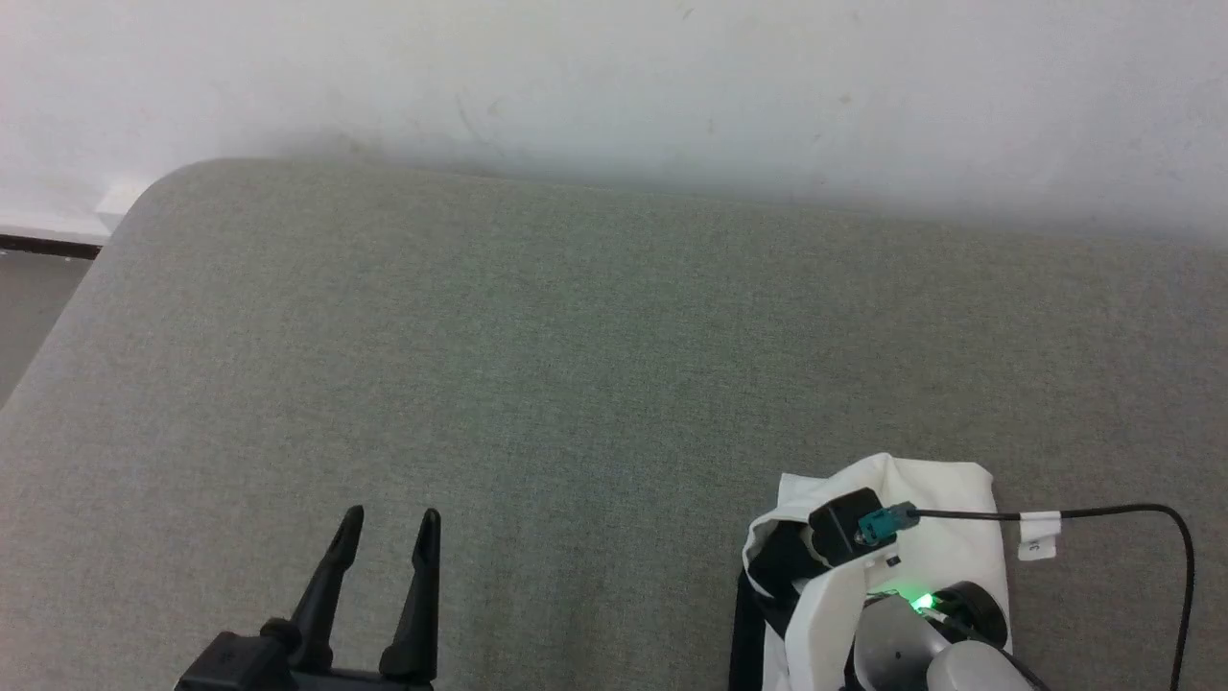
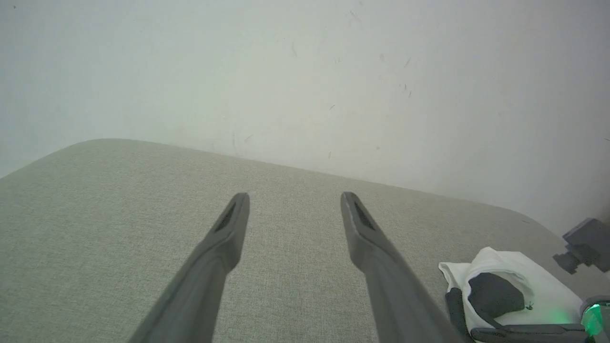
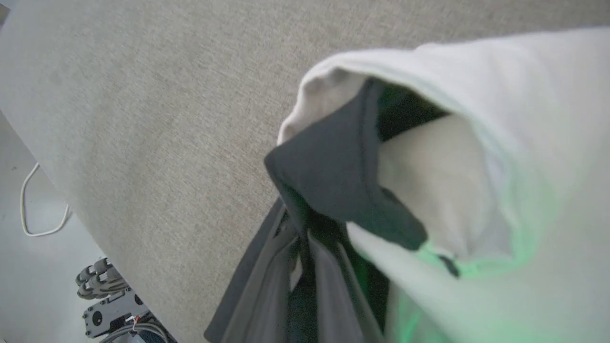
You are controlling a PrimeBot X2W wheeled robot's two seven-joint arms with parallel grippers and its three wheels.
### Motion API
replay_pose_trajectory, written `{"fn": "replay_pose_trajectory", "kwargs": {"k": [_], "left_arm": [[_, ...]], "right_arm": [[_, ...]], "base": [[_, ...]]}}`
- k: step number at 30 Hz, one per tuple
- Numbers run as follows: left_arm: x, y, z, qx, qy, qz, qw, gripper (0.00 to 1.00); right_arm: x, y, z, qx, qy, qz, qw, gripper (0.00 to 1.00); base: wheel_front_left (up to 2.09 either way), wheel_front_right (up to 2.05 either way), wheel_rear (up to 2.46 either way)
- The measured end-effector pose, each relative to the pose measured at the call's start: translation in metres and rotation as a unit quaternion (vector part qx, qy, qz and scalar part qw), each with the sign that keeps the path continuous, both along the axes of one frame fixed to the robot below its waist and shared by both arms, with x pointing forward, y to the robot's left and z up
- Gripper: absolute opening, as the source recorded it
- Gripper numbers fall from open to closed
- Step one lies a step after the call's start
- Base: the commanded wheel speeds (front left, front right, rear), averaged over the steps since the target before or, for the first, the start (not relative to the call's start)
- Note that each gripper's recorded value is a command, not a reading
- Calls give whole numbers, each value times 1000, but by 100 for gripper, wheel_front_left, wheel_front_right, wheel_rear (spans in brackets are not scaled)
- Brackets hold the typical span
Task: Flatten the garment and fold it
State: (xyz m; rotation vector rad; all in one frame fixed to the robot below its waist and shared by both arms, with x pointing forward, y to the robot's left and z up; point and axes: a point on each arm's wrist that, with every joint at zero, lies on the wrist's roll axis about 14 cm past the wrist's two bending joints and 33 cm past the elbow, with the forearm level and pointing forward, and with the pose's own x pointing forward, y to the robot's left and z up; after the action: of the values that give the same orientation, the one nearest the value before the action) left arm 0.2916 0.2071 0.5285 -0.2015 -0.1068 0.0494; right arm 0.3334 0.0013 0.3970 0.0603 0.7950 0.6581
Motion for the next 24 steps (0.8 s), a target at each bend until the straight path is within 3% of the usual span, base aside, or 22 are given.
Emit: {"fn": "replay_pose_trajectory", "kwargs": {"k": [2, 3, 4, 9, 14, 19, 24], "left_arm": [[-1, 1, 0, -1, 0, 3, 1000, 100], [-1, 1, 0, -2, 0, 4, 1000, 100], [-1, 1, 0, -2, -1, 4, 1000, 100], [2, -4, 0, -5, -3, -7, 1000, 100], [6, -10, 2, -5, -8, -18, 1000, 100], [10, -15, 11, 9, -21, -30, 999, 100], [12, -19, 13, 10, -24, -37, 999, 100]], "right_arm": [[-2, 0, -9, -18, 7, 7, 1000, 35], [-2, 1, -10, -22, 7, 12, 1000, 94], [-2, 3, -9, -20, 6, 14, 1000, 100], [2, 12, 12, 30, -5, 2, 1000, 100], [29, -16, 60, 79, -74, -60, 992, 100], [37, -106, 79, 39, -132, -166, 977, 100], [7, -146, 56, 17, -80, -220, 972, 100]], "base": [[0, 0, 0], [0, 0, 0], [0, 0, 0], [0, 0, 0], [0, 0, 0], [0, 0, 0], [0, 0, 0]]}}
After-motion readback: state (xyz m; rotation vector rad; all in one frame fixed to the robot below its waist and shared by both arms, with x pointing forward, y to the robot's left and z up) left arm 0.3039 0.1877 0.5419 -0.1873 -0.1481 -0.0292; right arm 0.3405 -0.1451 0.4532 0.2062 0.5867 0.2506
